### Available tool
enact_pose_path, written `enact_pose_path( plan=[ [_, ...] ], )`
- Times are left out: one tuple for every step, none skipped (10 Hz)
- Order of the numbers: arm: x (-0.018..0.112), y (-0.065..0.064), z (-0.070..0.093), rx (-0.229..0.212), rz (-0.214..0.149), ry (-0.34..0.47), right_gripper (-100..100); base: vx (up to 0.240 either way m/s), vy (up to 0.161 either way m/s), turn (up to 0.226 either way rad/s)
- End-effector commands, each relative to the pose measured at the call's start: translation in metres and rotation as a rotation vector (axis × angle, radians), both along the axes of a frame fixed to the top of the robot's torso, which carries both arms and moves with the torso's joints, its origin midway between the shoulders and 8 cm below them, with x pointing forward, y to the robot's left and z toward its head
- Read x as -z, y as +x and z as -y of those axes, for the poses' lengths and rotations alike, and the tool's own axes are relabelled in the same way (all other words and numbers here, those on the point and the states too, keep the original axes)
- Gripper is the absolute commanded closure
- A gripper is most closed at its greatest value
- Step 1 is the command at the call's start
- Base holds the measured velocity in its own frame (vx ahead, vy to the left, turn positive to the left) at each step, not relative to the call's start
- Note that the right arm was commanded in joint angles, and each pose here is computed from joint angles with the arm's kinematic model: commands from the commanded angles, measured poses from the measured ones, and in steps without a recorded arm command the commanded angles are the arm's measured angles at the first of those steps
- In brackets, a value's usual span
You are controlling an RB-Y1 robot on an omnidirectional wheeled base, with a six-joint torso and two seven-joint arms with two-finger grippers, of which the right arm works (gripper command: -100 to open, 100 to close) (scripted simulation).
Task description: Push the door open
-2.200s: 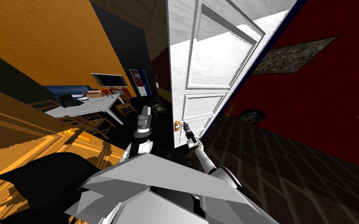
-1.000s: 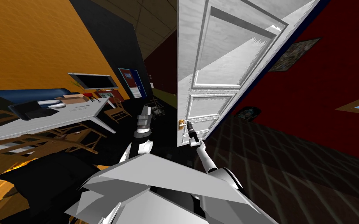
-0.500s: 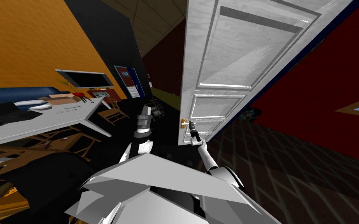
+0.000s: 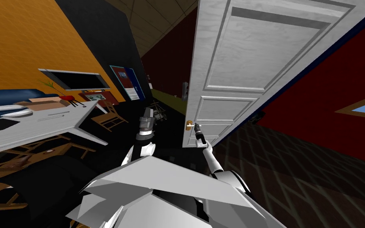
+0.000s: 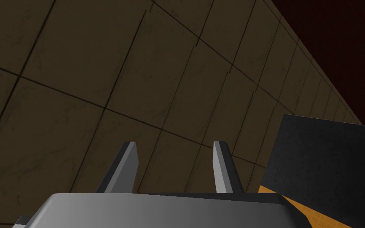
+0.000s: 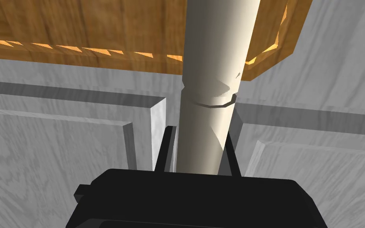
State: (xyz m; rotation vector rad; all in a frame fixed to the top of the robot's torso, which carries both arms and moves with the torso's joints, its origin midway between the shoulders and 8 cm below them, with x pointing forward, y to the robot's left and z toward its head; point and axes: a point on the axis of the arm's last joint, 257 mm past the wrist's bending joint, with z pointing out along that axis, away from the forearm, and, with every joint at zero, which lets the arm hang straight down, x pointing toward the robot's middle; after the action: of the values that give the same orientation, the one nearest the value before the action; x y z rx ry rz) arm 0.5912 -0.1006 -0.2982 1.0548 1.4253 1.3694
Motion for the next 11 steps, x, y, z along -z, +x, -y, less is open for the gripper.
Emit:
enact_pose_path(
  plan=[
    [-0.005,0.006,0.022,0.037,0.015,-0.002,100,0.155,0.18,-0.104],
    [-0.005,0.006,0.022,0.037,0.015,-0.002,100,0.113,0.129,-0.06],
    [-0.006,0.008,0.029,0.054,0.015,0.001,100,0.109,0.114,-0.067],
    [-0.006,0.01,0.037,0.071,0.014,0.004,100,0.137,0.18,-0.092],
    [-0.006,0.011,0.04,0.078,0.014,0.006,100,0.126,0.175,-0.071],
    [-0.006,0.012,0.046,0.093,0.014,0.01,100,0.152,0.167,-0.08],
    [-0.006,0.013,0.051,0.106,0.013,0.014,100,0.137,0.171,-0.087],
    [-0.006,0.013,0.053,0.112,0.013,0.016,100,0.128,0.159,-0.083],
    [-0.006,0.014,0.058,0.124,0.012,0.021,100,0.124,0.173,-0.073],
    [-0.006,0.015,0.061,0.133,0.011,0.025,100,0.121,0.194,-0.08],
    [-0.006,0.015,0.063,0.14,0.01,0.029,100,0.098,0.149,-0.079]
  ],
)
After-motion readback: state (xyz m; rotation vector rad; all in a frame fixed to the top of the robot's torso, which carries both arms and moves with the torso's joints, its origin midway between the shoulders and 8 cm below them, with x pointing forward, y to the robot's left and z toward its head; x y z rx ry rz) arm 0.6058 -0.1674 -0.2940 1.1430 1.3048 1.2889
